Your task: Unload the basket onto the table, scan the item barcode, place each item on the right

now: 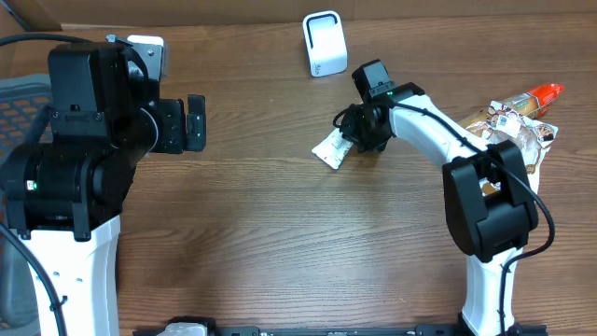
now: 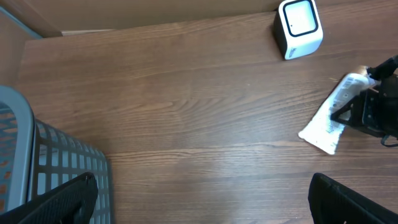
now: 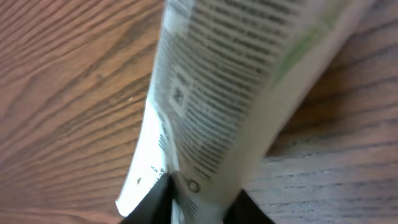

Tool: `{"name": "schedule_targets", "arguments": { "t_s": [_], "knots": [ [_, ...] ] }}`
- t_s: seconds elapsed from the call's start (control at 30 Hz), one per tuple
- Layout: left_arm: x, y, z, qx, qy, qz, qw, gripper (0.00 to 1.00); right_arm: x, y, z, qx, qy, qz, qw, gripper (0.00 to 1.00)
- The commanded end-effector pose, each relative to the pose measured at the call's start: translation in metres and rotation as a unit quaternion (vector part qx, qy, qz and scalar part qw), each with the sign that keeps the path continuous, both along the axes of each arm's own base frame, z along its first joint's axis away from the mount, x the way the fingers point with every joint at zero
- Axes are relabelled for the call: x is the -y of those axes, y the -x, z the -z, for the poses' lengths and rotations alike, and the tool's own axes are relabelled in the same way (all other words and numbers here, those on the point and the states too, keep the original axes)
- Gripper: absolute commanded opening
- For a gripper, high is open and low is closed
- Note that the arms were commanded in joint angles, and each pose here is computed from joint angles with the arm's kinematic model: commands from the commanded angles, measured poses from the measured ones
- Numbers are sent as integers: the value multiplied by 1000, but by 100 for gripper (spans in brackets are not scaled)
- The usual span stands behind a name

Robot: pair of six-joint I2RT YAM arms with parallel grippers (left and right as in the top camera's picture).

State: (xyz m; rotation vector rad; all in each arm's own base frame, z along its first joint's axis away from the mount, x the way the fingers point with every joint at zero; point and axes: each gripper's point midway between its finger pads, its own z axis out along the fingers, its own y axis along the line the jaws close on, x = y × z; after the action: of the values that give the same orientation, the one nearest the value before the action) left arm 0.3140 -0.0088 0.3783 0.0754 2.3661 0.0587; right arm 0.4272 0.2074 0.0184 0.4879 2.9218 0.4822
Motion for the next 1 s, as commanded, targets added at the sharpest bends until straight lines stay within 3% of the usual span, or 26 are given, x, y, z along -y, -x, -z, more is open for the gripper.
{"name": "schedule_targets", "arguments": {
  "t_s": [0.0,0.1,0.23,0.3,0.33,0.4,0.47,0.77,0.9,0.97],
  "knots": [
    [0,0,0,-1,-2,4,1000,100,-8,24,8,-2,-12,-162,987,20],
    [0,0,0,-1,-2,4,1000,99,-20,51,-7,-3,-53,-314,948,20],
    [0,0,0,-1,-2,4,1000,99,-10,75,-10,-21,-44,-405,913,21],
    [0,0,0,-1,-2,4,1000,100,-2,76,-7,-27,-29,-407,913,33],
    [0,0,0,-1,-2,4,1000,100,-1,75,-7,-27,-28,-406,913,46],
    [0,0,0,-1,-2,4,1000,99,-1,69,-7,-23,-31,-389,920,61],
    [0,0,0,-1,-2,4,1000,100,0,63,-8,-18,-37,-367,929,69],
    [0,0,0,-1,-2,4,1000,100,-16,70,9,-27,-131,-297,945,68],
    [0,0,0,-1,-2,4,1000,99,-11,74,14,-47,-132,-271,952,57],
    [0,0,0,-1,-2,4,1000,100,-10,74,14,-50,-133,-264,954,41]
  ]
}}
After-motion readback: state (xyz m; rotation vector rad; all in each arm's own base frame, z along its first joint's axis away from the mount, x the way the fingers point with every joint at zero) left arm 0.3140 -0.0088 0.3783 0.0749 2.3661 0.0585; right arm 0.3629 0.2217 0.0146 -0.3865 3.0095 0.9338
